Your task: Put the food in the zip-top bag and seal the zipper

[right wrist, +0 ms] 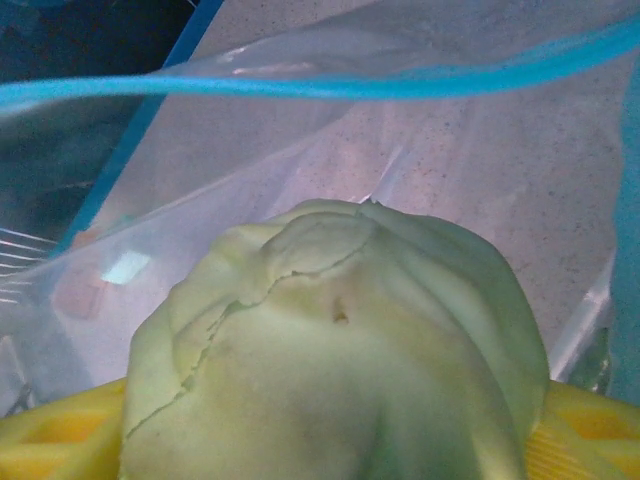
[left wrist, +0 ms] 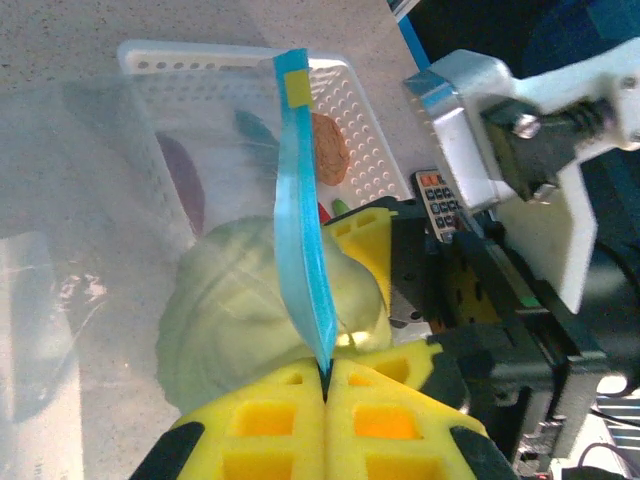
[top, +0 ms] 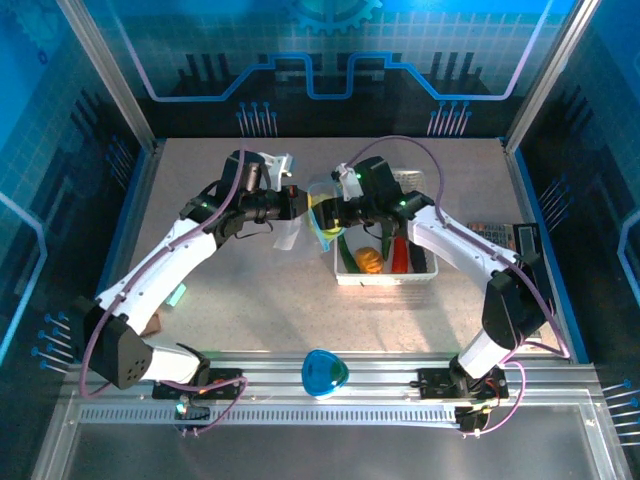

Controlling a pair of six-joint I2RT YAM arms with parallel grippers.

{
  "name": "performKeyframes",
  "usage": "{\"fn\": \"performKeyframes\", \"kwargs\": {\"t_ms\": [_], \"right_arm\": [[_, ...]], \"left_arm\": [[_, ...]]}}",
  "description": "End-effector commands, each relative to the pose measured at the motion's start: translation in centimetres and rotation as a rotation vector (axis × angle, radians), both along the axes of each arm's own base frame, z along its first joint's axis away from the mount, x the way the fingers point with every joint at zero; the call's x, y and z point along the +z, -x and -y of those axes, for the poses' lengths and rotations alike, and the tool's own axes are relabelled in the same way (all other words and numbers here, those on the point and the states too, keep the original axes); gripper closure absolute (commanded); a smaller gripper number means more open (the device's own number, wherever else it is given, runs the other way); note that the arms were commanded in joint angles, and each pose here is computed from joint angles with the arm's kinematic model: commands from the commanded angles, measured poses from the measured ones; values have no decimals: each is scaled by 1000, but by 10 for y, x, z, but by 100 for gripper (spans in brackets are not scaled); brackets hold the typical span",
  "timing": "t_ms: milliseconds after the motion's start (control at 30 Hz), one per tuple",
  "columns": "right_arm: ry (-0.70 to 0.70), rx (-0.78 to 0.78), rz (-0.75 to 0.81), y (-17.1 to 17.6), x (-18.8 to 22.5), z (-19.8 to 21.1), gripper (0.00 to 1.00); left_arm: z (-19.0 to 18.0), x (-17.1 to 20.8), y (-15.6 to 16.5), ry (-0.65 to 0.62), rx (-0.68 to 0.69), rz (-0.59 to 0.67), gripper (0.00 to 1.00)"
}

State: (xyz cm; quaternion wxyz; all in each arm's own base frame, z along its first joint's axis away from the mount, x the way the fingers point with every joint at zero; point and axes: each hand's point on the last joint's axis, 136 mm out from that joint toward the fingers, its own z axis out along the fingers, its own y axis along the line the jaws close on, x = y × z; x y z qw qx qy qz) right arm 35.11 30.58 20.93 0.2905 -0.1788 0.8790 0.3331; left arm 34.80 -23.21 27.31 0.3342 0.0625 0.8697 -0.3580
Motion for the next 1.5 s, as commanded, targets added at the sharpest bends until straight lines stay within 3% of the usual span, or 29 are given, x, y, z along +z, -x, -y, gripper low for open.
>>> {"fn": "performKeyframes", "kwargs": {"t_ms": [0,567,933,1100,1467], "right_arm": [[35,12,-3,0,-4,-3,25],[35,29,0,-1,-8,-7,0],[29,9,38,-2,3,-1,0],[96,-53,80,-3,8,27,1],[331,-223,40,-2,-29,108,11]], "left_arm": [[0,-27,-7,-8,8,-59,100],[-14,-55,-8,-58,43,-107,100],[-14,-54,-7,-53,37,-103,100],[-16,-58,-5,-67,36,-112,100],[-28,-68,0,-144,52,-115,100]]}}
